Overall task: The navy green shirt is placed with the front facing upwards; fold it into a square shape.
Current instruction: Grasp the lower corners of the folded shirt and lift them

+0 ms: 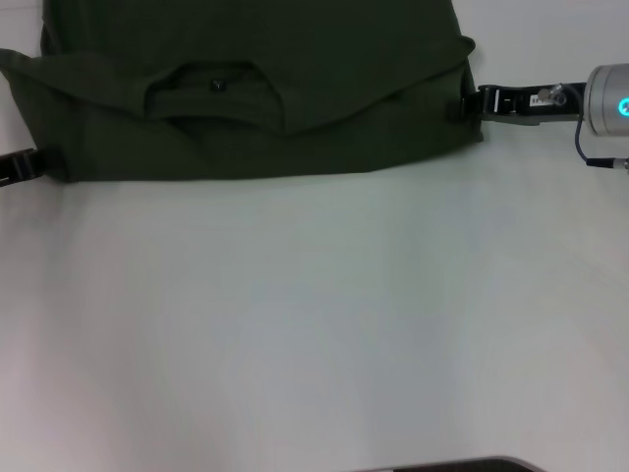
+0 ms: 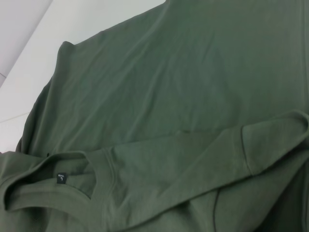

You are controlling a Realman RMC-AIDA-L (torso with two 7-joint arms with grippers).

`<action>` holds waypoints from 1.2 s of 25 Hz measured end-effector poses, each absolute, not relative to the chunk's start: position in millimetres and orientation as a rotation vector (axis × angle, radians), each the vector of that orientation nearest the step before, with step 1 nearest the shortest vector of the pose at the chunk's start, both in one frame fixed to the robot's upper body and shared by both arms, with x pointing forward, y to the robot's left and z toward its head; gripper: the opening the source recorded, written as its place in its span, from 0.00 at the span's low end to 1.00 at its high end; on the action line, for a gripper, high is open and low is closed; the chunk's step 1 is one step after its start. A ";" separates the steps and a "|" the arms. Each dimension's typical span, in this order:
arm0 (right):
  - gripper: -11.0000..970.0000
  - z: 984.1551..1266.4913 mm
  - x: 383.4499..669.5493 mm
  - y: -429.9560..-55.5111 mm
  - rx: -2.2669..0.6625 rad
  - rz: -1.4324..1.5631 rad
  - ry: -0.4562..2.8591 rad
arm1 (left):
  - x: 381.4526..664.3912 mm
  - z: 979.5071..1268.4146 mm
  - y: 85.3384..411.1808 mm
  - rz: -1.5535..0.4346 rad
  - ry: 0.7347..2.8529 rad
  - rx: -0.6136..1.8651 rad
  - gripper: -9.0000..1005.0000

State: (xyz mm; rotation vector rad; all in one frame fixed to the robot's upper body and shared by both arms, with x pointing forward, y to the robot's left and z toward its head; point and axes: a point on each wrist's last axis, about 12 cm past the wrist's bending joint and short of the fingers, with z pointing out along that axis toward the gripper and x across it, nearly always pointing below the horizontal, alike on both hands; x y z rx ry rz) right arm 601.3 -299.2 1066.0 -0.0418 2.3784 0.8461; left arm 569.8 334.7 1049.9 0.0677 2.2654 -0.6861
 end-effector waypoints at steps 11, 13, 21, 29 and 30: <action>0.08 1061.2 583.0 -307.6 -0.063 0.928 2.306 | 555.3 1060.1 344.1 -0.774 2.238 0.108 0.06; 0.08 1060.3 576.8 -311.2 -0.065 0.952 2.276 | 549.7 1063.2 348.0 -0.802 2.225 0.110 0.06; 0.08 1051.6 544.3 -335.0 -0.058 0.986 2.195 | 526.1 1069.8 361.7 -0.895 2.187 0.107 0.06; 0.08 1047.4 523.5 -349.2 -0.051 1.005 2.182 | 496.4 1066.0 370.2 -0.953 2.189 0.109 0.06; 0.08 1046.7 521.4 -349.3 -0.058 1.009 2.184 | 492.1 1064.8 370.5 -0.963 2.190 0.116 0.06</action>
